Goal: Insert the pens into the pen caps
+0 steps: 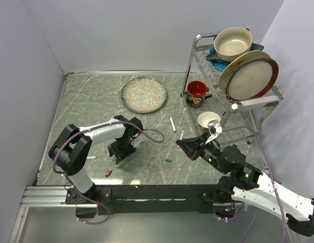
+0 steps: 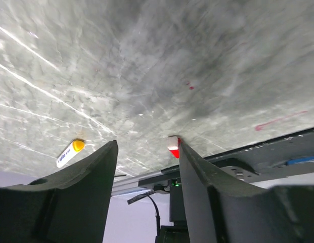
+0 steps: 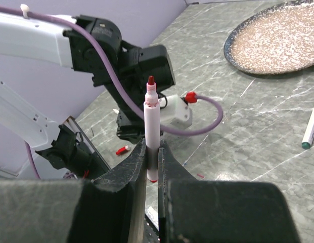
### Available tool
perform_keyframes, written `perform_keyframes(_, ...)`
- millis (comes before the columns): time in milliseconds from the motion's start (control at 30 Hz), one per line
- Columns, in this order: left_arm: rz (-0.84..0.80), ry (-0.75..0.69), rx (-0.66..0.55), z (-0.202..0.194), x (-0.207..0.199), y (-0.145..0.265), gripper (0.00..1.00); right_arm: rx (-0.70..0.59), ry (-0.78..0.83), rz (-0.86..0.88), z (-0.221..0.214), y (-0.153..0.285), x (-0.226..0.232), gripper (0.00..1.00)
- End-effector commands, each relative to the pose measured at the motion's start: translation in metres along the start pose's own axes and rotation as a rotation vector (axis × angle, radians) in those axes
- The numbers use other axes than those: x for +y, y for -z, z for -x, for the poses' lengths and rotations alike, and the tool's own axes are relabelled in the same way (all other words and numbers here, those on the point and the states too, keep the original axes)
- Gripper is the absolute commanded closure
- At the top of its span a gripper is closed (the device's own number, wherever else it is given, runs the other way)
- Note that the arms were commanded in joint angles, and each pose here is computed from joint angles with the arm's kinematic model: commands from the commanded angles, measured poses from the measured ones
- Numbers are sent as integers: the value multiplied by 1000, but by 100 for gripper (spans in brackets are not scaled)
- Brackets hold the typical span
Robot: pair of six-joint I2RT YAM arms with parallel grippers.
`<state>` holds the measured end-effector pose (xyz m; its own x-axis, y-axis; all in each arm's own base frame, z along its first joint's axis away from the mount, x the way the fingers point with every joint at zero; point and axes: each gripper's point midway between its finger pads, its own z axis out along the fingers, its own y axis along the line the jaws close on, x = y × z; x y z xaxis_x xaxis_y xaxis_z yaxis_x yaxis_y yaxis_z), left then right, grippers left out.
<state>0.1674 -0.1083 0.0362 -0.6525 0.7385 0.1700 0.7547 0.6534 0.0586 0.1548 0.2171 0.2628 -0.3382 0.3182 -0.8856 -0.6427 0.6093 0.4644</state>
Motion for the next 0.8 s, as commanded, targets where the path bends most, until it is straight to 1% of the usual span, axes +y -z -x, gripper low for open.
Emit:
perform_keyframes(0,-59,4,33,-7,-10,11,41,-39,13,-7,11,2,-1,100)
perform_keyframes(233,-55,-5,157,-39,-12,-8,42,-56,10,-11,13,6,-3,100)
perform_keyframes(400,-54,-1,162,-44,-13,-11,41,-63,10,-12,15,7,-3,100)
perform_keyframes(467,-54,-2,173,-45,-13,-12,42,-62,10,-6,15,7,-2,100)
perform_keyframes(600,-71,-4,160,-36,-15,-10,43,-61,8,-1,15,7,-1,100)
perform_keyframes(767,-77,-9,202,-39,-16,-18,44,-70,8,-10,17,9,-3,100)
